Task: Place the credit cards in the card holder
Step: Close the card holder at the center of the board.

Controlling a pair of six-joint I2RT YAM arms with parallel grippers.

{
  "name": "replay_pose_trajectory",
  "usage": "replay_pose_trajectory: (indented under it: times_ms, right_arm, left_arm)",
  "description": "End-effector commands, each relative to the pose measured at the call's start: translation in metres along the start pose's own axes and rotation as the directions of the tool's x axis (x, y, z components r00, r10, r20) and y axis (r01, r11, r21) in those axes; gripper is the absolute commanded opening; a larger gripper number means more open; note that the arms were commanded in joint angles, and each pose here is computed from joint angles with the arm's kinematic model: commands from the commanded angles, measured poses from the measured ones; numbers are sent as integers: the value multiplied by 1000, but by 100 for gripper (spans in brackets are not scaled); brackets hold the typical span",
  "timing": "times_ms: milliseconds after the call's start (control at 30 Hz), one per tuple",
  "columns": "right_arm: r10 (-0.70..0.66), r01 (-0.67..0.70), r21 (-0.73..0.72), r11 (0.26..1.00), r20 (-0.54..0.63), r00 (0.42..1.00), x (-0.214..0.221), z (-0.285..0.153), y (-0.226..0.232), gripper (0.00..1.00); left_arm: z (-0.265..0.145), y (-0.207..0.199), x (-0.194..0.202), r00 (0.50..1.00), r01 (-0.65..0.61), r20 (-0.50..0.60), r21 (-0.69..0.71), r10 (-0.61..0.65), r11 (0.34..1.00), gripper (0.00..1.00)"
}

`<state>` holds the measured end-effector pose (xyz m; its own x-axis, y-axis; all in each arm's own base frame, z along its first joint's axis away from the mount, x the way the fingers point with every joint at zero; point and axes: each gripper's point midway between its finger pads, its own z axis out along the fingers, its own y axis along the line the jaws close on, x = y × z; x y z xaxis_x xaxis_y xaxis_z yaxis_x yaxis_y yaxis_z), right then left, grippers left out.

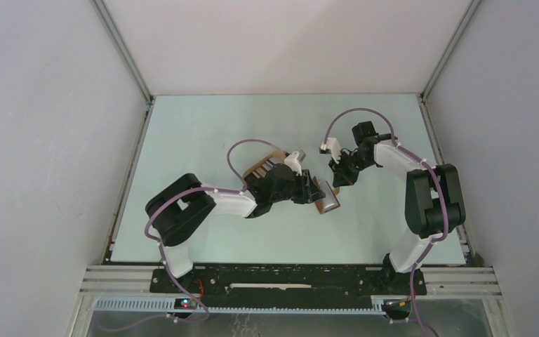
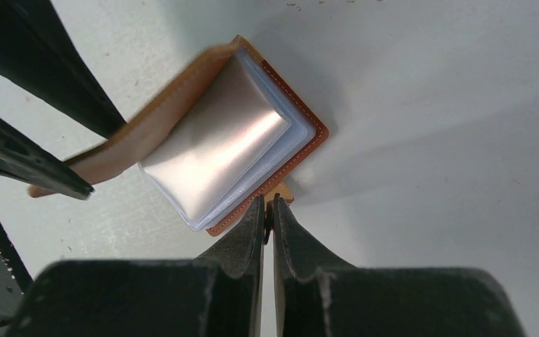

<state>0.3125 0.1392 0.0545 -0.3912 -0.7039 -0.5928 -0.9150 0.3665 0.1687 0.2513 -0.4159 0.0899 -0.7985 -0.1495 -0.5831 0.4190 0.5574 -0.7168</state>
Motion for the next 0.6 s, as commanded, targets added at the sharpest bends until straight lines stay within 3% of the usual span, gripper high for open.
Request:
replay_pose_trajectory:
  times_ms: [0, 200, 433, 567]
  right_arm:
    - [53, -52, -28, 998, 37, 998, -13, -8, 1, 11]
    - [108, -106, -53, 993, 38, 993, -13, -7, 1, 10]
    - [161, -159, -60, 986, 33, 986, -12, -5, -1, 10]
    - [179, -177, -60, 982, 31, 983, -11, -4, -3, 11]
  left_arm:
    - [13, -16, -14, 1000, -28, 10, 71, 27, 997, 36]
    - [20, -16, -16, 999, -37, 6, 104, 36, 994, 38]
    - [25, -12, -18, 999, -43, 4, 149, 43, 988, 57]
    - [26, -3, -21, 999, -37, 12, 146, 36, 989, 58]
